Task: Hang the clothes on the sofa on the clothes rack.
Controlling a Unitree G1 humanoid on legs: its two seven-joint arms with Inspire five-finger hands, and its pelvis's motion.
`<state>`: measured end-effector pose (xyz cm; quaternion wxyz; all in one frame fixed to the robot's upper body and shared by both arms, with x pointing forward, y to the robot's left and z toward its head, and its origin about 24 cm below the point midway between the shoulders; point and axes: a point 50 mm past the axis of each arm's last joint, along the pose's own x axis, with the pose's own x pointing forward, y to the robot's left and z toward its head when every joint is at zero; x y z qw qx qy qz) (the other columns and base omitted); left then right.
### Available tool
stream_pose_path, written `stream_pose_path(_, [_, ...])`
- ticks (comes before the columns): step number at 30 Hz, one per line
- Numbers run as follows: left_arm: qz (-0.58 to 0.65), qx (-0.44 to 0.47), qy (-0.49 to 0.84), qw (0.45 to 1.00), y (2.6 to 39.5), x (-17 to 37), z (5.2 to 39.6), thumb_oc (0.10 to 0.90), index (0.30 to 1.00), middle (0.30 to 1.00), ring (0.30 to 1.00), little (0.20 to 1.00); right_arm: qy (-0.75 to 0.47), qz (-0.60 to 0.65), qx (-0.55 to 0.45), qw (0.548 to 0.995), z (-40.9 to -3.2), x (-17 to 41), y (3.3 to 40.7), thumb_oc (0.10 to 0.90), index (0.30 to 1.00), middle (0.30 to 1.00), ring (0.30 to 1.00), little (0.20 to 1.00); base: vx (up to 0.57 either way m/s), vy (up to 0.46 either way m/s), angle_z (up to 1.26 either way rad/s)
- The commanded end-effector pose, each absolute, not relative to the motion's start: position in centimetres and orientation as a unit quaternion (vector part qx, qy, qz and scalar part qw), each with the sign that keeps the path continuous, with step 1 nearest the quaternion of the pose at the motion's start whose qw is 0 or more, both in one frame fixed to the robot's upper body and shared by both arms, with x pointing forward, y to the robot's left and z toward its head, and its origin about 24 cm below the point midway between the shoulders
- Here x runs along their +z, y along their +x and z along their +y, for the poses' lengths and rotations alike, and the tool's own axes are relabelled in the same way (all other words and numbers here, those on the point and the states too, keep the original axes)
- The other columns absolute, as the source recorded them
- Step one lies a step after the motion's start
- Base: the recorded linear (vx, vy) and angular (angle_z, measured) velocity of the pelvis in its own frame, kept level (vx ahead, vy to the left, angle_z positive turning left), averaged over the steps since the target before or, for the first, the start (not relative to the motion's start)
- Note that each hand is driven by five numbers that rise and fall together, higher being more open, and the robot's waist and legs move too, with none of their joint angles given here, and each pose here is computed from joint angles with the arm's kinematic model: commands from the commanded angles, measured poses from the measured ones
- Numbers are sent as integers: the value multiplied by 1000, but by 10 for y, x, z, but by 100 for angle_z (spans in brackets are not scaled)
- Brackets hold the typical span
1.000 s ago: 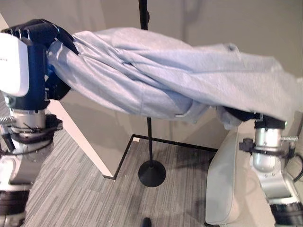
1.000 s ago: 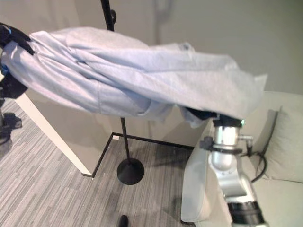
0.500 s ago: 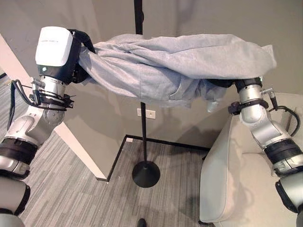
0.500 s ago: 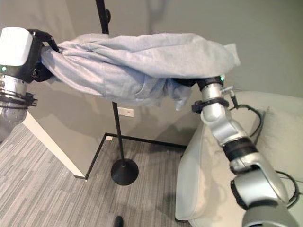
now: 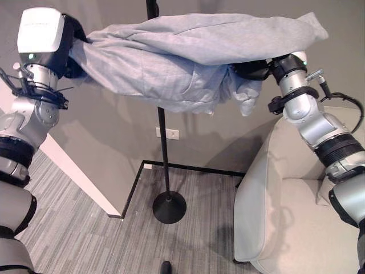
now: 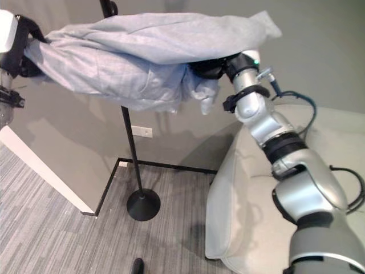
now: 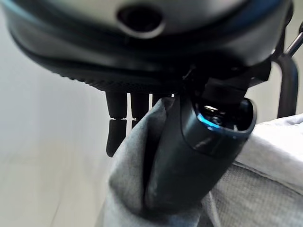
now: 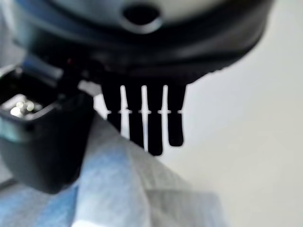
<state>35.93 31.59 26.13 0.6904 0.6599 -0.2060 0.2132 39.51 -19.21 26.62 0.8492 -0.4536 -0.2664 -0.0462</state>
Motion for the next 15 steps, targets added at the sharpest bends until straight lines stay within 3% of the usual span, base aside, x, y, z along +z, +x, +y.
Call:
stream_pose_path(1, [-103, 327, 635, 693, 333, 253, 379, 400, 300, 300, 300, 300, -409, -261, -133, 864, -239, 282, 385, 400, 300, 300, 300, 300, 0, 0, 0])
stream_pose_path(6, [-53, 286, 608, 739, 324, 178, 374, 400, 300, 300, 300, 300, -380, -234, -74, 892, -223, 225, 377, 400, 300, 300, 300, 300, -1, -3, 1])
stream_pose_path(9, [-19, 261, 546, 796, 314, 115, 353, 400, 300, 300, 300, 300, -347, -224, -33, 910, -207, 182, 361, 400, 300, 300, 300, 300, -2, 1, -2])
stream_pose_path(11, [-15, 255, 531, 808, 312, 104, 347, 400, 300, 300, 300, 300, -339, -217, -29, 915, -206, 172, 356, 400, 300, 300, 300, 300, -3, -8, -6])
stream_pose_path(12, [-29, 242, 472, 847, 311, 84, 322, 400, 300, 300, 300, 300, -312, -188, -38, 931, -208, 146, 349, 400, 300, 300, 300, 300, -6, -26, -7])
stream_pose_path(14, [-35, 233, 446, 863, 310, 75, 309, 400, 300, 300, 300, 300, -296, -170, -39, 939, -206, 132, 345, 400, 300, 300, 300, 300, -2, -12, -3])
stream_pose_path(15, [-47, 219, 394, 891, 307, 64, 286, 400, 300, 300, 300, 300, -264, -144, -42, 953, -201, 111, 340, 400, 300, 300, 300, 300, 0, 0, 0])
